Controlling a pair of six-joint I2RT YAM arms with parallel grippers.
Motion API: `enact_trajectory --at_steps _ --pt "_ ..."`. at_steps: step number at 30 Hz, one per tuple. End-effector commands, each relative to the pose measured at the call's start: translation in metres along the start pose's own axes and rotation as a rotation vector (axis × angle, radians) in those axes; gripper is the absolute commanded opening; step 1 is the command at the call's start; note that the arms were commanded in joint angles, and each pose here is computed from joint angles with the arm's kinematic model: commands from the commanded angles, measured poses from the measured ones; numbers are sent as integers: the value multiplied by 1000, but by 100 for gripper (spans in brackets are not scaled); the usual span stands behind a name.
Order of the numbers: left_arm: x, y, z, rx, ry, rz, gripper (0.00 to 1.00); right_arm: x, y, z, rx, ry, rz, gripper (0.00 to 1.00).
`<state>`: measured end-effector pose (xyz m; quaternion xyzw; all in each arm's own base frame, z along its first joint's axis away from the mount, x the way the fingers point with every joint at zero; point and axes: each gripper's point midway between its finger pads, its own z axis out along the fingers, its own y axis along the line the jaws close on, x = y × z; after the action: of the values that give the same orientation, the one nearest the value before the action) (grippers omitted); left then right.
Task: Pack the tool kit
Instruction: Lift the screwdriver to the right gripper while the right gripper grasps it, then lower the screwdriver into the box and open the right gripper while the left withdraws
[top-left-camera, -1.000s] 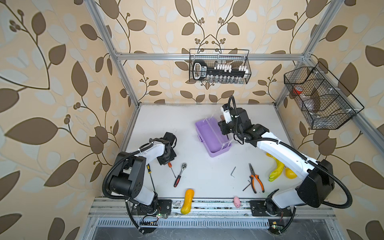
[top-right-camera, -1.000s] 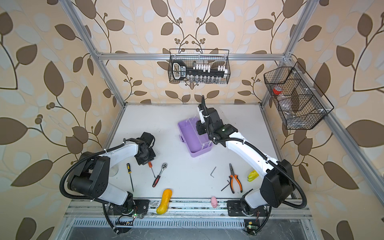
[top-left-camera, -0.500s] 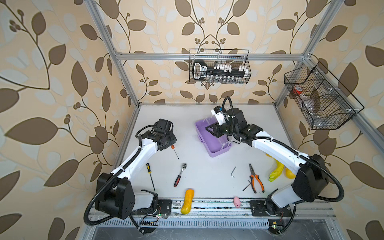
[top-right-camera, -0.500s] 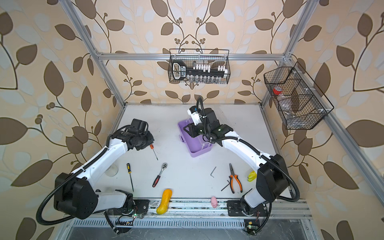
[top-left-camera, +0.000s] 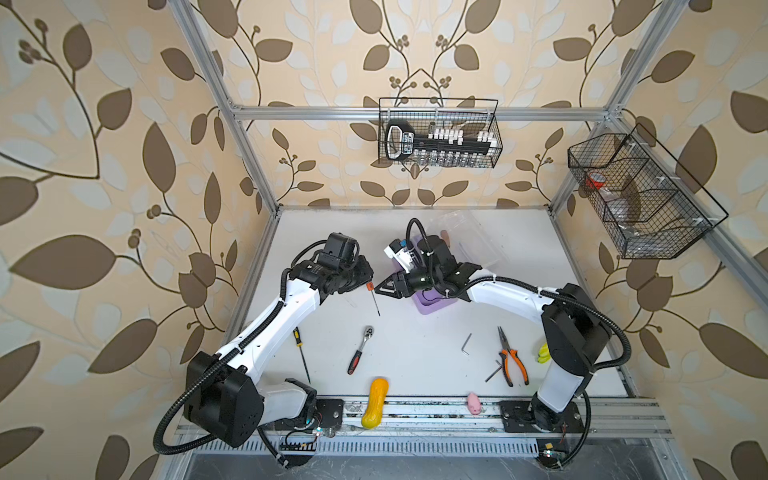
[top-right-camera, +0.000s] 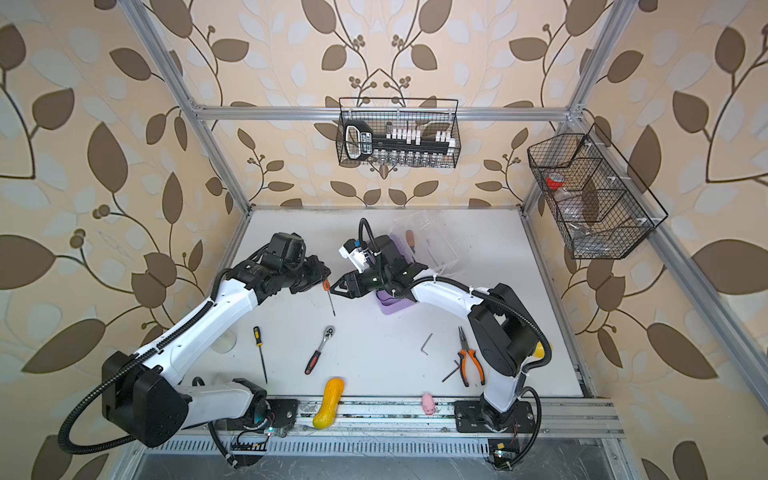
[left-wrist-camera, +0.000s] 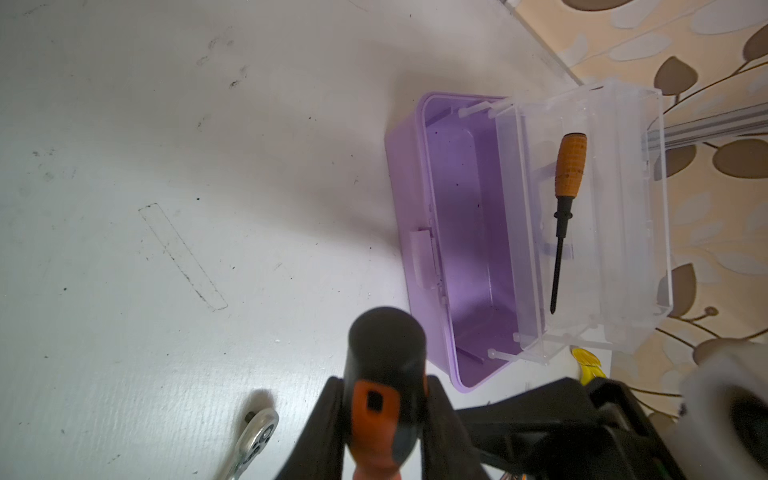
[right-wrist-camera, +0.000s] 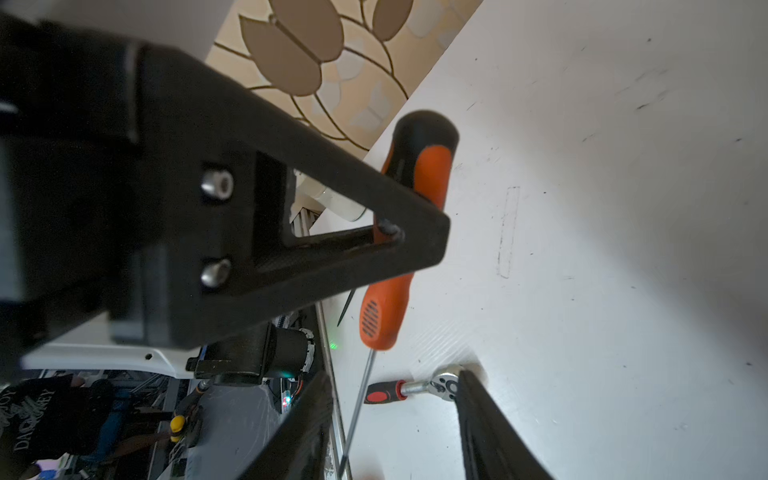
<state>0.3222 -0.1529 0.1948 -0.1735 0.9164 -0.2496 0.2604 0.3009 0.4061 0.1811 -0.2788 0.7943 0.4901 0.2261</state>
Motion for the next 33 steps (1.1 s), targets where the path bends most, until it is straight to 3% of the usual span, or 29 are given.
enact_trajectory --at_steps 1,5,8,16,17,19,20,21,22,28,33 --pt "-9 -32 -20 117 -44 6 0 -9 9 6 -72 -31 9 52" --pt "-4 -36 -18 124 -32 4 0 -14 11 11 -106 -58 24 51" --pt "-1 -41 -16 141 -22 -2 0 -18 9 14 -119 -82 42 44" --pt "0 -48 -15 163 -22 -9 0 -20 -3 13 -79 -95 60 10" --pt "-1 -50 -16 170 -28 -5 7 -19 -4 12 -70 -94 57 8" --pt "-2 -54 -20 193 -37 3 44 -19 -6 9 -46 -85 40 4" --pt "-3 -56 -23 205 -48 7 70 -18 -10 6 -21 -74 33 4" --pt "-6 -57 -27 214 -69 9 87 -13 -16 3 13 -55 28 3" --pt "-8 -55 -31 210 -91 9 95 -20 -16 -1 37 -54 2 2" --pt "-29 -28 -75 121 -305 18 99 -18 -62 -39 347 37 -105 0" --pt "-40 2 -107 39 -472 2 99 -26 -114 -86 742 74 -192 0"
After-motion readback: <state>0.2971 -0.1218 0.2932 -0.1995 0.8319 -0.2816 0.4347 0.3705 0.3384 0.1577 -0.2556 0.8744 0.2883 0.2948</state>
